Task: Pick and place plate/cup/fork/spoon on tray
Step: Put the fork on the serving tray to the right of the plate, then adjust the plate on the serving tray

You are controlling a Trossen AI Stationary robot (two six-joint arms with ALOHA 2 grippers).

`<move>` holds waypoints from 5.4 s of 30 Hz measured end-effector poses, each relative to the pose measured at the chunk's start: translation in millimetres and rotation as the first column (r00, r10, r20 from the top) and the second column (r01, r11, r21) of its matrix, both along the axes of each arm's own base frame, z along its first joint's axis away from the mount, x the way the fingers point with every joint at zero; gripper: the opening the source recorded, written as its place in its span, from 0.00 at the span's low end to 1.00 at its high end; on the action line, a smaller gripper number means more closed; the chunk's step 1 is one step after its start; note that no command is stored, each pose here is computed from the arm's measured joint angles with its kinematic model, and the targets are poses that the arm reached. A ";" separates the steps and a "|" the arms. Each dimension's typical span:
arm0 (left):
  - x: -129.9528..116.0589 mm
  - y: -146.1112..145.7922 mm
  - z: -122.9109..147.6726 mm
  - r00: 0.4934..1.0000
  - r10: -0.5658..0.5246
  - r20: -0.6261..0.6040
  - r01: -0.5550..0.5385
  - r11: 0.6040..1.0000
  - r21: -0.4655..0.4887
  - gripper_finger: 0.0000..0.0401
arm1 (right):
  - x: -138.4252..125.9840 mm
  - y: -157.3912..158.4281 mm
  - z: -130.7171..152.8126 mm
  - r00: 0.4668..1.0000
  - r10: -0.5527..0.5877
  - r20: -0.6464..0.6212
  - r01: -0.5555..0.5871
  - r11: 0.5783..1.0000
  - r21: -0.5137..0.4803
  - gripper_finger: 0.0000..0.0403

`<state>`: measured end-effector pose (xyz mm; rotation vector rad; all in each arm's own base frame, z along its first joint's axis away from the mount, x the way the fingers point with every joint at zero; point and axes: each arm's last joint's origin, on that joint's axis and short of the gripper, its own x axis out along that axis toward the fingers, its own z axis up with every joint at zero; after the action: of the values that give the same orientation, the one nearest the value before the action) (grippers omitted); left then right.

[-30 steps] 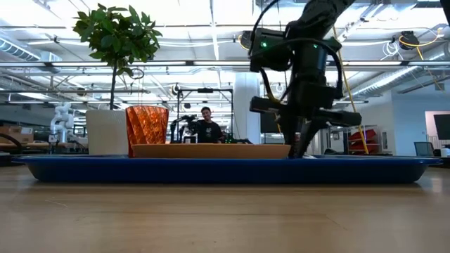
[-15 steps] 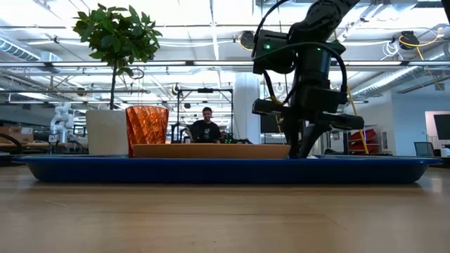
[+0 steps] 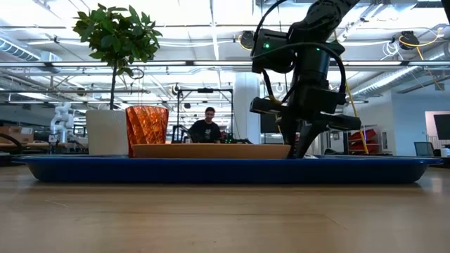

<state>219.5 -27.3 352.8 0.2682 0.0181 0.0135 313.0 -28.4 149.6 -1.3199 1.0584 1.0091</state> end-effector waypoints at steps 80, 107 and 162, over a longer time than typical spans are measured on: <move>0.1 0.0 -0.9 1.000 -0.001 -0.008 0.001 1.000 -0.007 0.05 | 19.2 -33.7 7.1 0.950 -0.182 0.252 0.192 0.981 -0.016 0.11; 0.1 0.0 -2.0 1.000 -0.001 -0.019 0.001 1.000 -0.006 0.05 | 16.4 -24.7 25.3 0.923 -0.225 0.311 0.268 0.958 -0.103 0.11; -20.3 -0.8 9.3 1.000 -0.006 0.023 0.009 0.993 -0.116 0.05 | -95.9 45.0 107.6 0.345 -0.935 0.079 0.339 0.203 0.919 0.11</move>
<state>199.2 -28.1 362.2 0.1519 -0.0048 0.0080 217.1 16.6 257.2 -0.1804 0.3869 0.0937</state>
